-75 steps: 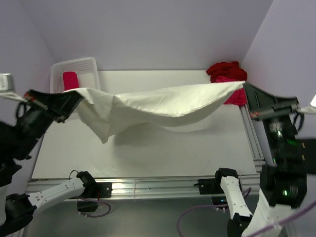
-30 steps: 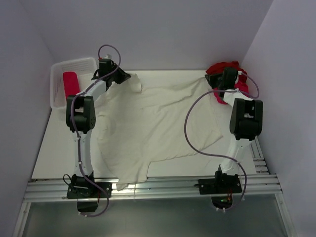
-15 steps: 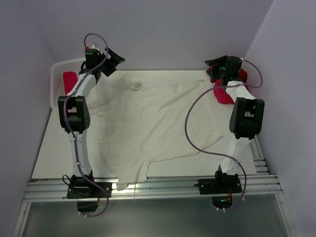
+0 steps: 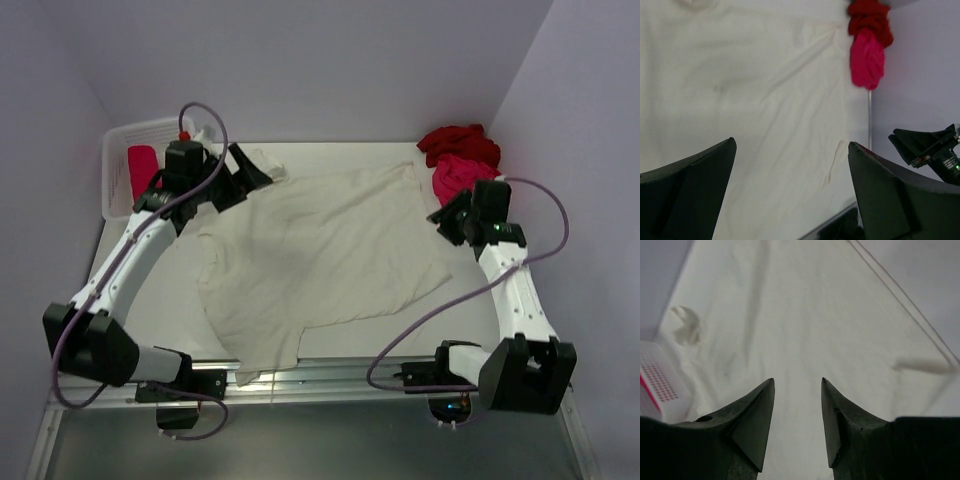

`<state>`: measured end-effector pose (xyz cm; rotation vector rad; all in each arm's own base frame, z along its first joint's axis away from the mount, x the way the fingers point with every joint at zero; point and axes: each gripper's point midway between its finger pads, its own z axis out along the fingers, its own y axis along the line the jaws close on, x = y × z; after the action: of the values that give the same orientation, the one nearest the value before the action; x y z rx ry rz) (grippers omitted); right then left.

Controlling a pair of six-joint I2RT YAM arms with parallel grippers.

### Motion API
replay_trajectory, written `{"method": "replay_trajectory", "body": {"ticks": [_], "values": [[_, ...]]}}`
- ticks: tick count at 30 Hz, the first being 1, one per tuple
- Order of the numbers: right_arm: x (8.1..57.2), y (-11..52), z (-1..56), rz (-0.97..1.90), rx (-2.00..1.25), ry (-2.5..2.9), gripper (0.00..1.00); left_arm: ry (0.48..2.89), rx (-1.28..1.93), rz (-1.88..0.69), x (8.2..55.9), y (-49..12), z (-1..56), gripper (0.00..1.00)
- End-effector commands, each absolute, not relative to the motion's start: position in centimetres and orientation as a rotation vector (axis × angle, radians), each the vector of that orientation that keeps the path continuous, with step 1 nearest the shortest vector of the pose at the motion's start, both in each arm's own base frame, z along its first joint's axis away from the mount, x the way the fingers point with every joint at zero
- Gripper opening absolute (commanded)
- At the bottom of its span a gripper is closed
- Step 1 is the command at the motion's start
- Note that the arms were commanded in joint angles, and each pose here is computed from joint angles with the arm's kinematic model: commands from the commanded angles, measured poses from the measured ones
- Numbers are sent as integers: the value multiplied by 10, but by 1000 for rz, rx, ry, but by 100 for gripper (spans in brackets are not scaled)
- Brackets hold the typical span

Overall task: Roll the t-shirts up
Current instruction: Flatten the tshirt

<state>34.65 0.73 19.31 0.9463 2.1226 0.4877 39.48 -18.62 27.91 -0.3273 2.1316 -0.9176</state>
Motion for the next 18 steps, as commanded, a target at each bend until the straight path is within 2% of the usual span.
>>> {"method": "replay_trajectory", "body": {"ticks": [1,2,7,18], "values": [[273,5,134,332,988,2330,49,2374,-447,-828,328,-177,214,100],[266,9,128,350,981,2346,49,2363,-447,-840,311,-176,219,100],[236,18,81,345,1034,2488,56,2515,-522,-822,249,-170,166,100],[263,-4,59,163,1090,2545,58,2605,-580,-725,225,-155,138,100]]}}
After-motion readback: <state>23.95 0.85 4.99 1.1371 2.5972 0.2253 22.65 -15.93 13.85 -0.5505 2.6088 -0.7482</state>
